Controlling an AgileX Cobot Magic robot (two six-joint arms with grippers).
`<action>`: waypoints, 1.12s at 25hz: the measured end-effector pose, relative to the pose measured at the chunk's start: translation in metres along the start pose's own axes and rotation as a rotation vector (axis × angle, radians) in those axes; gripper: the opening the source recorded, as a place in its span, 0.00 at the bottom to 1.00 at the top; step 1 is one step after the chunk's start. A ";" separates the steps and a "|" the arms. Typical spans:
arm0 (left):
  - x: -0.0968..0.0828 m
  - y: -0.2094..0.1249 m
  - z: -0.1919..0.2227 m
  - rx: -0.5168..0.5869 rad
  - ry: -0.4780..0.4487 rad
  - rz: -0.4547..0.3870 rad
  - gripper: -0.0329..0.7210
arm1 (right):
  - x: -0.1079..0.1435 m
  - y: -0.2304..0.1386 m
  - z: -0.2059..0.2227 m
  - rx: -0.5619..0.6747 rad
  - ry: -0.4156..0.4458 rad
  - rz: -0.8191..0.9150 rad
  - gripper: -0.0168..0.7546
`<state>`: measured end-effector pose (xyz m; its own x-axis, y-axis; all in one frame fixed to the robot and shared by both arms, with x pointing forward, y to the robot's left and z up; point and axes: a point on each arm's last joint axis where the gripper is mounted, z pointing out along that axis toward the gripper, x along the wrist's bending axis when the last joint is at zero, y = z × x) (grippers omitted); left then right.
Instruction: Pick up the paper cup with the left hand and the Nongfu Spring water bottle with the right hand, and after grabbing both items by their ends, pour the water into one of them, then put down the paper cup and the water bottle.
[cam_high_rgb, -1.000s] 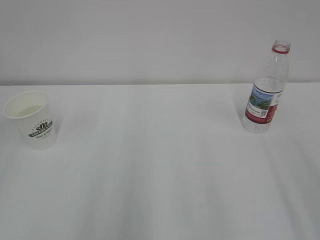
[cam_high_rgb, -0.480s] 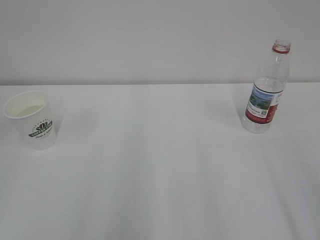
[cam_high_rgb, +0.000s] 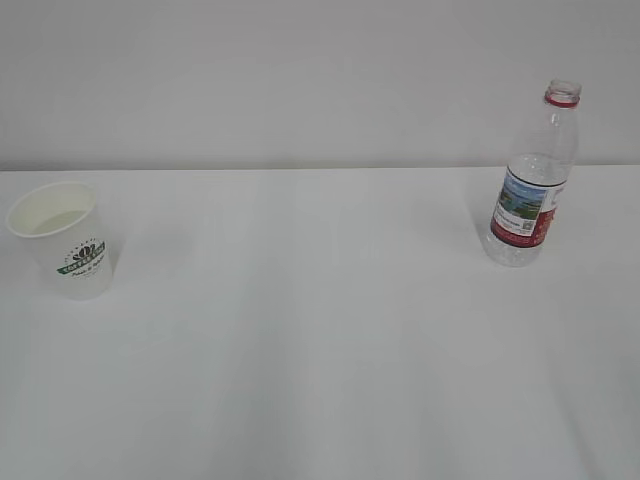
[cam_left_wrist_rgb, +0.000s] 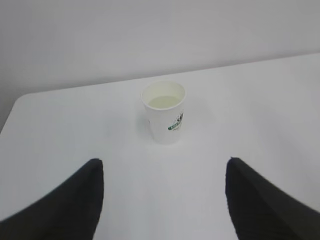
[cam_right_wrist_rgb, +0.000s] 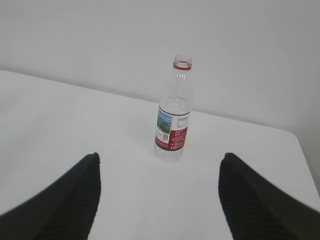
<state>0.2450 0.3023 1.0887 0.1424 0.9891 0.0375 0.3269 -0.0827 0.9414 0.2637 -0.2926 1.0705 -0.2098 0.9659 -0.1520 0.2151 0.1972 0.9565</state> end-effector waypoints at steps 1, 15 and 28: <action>0.000 -0.002 0.000 0.023 0.000 0.000 0.77 | 0.001 -0.001 0.000 0.016 0.006 0.003 0.74; 0.000 -0.020 -0.003 0.212 -0.004 0.000 0.77 | 0.007 -0.016 -0.002 0.178 0.075 0.036 0.74; -0.003 -0.032 0.009 0.249 -0.026 -0.012 0.76 | 0.008 -0.014 -0.007 0.200 0.093 0.044 0.74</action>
<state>0.2427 0.3008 1.0555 0.1597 0.9871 0.0151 0.5481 -0.1014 0.8302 0.2527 -0.2885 1.0576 -0.2812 0.9564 -0.0783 0.4091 0.1934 0.8917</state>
